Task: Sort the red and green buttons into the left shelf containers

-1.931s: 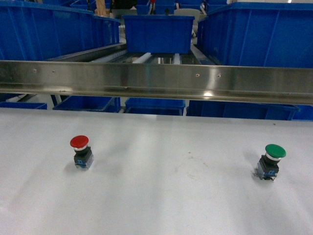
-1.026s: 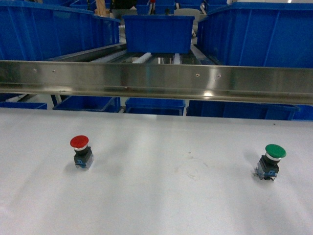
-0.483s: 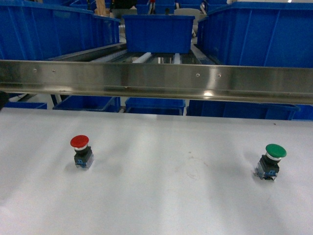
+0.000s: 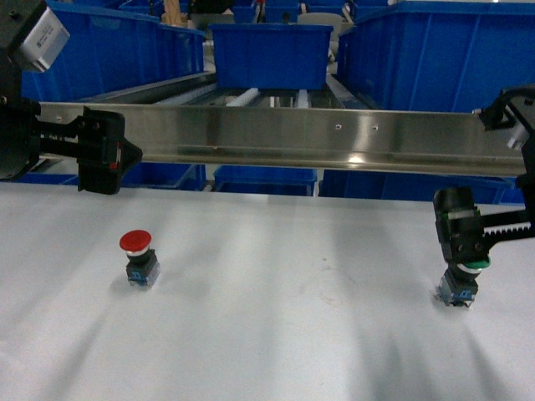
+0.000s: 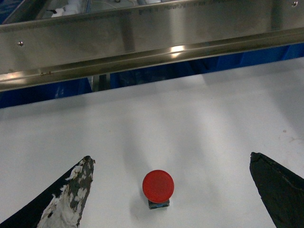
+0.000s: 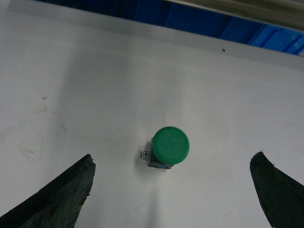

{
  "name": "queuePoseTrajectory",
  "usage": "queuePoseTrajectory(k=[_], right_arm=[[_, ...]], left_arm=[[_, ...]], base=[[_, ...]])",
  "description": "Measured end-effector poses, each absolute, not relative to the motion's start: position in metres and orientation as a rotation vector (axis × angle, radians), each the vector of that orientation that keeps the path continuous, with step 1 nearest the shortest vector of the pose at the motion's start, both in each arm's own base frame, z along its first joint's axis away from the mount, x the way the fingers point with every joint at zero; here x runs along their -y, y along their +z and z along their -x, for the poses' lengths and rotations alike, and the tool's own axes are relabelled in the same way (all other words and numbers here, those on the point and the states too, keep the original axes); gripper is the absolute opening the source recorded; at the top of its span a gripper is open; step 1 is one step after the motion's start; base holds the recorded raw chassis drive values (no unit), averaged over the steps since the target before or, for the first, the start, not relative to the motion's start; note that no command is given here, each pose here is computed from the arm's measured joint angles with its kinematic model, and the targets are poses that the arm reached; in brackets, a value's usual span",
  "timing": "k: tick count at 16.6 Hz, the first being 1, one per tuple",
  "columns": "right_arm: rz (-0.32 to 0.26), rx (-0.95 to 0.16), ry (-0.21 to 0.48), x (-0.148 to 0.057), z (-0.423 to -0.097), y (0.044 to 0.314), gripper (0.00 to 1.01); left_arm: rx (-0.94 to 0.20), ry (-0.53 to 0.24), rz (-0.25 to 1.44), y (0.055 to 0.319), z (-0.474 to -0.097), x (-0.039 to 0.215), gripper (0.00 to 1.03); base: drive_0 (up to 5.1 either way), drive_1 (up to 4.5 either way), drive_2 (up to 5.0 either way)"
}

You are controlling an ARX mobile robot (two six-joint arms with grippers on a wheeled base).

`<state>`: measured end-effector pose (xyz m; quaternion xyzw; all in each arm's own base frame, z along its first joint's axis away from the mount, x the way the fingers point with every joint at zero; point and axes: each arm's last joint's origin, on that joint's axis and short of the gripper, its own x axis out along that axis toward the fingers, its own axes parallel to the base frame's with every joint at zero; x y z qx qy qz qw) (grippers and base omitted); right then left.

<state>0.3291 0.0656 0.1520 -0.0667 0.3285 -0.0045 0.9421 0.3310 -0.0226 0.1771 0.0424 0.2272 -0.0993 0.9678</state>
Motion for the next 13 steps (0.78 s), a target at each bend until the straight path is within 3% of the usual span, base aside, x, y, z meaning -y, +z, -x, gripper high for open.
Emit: queuePoseTrajectory(k=[7, 10, 13], right_arm=[[0.143, -0.65, -0.021, -0.064, -0.333, 0.151, 0.98], [0.137, -0.782, -0.029, -0.064, -0.333, 0.125, 0.98], [0.103, -0.786, -0.046, -0.069, -0.348, 0.134, 0.98]], left_arm=[[-0.464, -0.197, -0.083, 0.177, -0.331, 0.022, 0.98], [-0.465, -0.195, -0.083, 0.177, -0.331, 0.022, 0.98], [-0.465, -0.195, -0.083, 0.177, -0.331, 0.022, 0.98]], base=[[0.0, 0.0, 0.0], [0.0, 0.0, 0.0], [0.0, 0.0, 0.0]])
